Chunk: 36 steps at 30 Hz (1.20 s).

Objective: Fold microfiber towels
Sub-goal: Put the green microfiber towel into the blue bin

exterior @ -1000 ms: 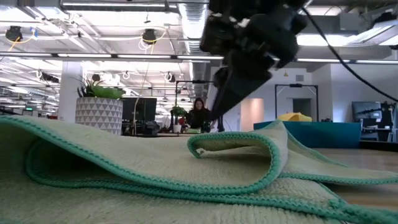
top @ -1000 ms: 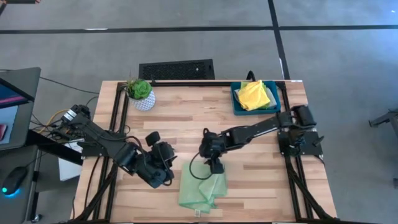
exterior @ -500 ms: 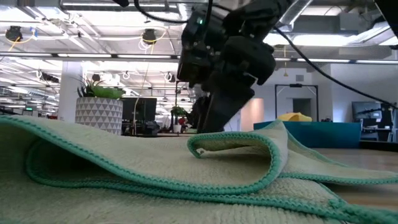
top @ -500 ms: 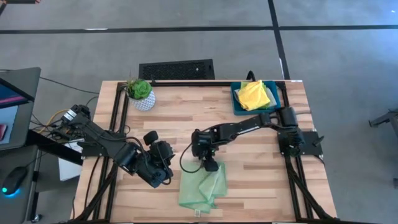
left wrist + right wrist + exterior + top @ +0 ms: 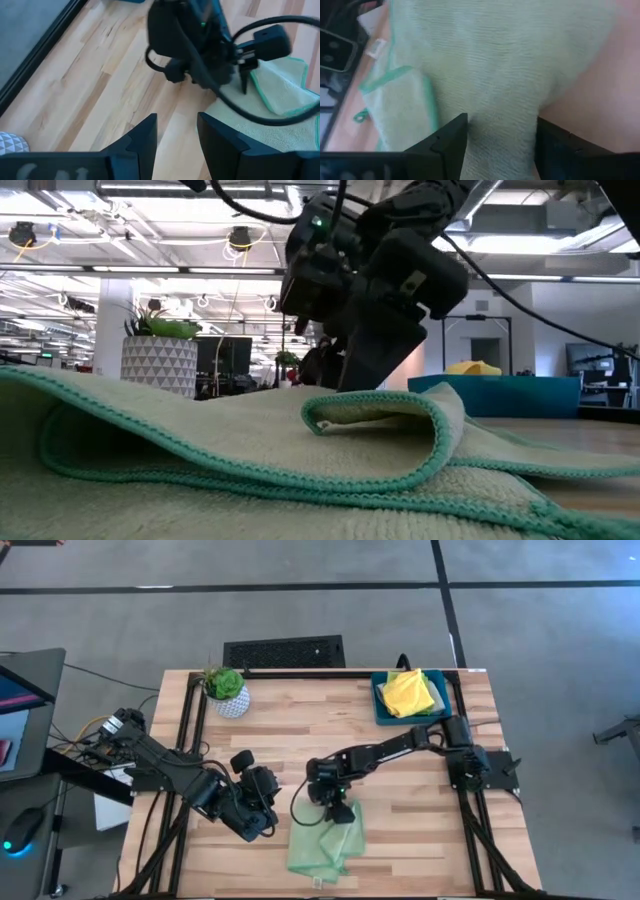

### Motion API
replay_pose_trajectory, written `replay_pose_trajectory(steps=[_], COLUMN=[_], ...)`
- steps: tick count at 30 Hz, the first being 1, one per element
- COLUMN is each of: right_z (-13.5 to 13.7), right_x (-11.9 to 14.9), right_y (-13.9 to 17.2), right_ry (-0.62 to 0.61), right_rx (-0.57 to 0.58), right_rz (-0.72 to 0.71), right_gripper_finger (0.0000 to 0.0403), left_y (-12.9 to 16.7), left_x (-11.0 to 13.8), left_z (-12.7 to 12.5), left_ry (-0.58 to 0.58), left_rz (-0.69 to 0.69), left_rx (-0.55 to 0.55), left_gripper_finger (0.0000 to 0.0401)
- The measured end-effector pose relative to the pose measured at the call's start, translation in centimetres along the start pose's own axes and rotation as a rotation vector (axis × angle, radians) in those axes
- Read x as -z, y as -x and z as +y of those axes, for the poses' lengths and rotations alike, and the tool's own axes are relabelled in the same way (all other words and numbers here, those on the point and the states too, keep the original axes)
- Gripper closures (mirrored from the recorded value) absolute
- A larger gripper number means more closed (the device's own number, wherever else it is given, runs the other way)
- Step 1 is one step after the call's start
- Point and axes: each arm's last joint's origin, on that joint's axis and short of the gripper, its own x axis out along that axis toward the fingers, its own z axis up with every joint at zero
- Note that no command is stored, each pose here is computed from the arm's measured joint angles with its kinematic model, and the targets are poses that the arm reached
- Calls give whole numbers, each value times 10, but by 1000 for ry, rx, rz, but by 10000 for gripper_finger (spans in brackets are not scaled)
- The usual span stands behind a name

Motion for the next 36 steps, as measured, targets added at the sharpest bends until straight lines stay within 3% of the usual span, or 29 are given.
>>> replay_pose_trajectory(steps=[7, 17, 36], right_z=[3, -1, 9], right_x=[0, 0, 15], right_y=[-3, -1, 36], right_ry=[13, 16, -58], right_rx=[27, 123, 250], right_rz=[2, 12, 233], right_gripper_finger=[217, 387, 394], left_y=[0, 0, -1], left_x=[0, 0, 0], left_z=[0, 0, 0], left_ry=[0, 0, -3], left_rz=[1, 10, 5], left_rx=[1, 8, 1], left_gripper_finger=[268, 268, 268])
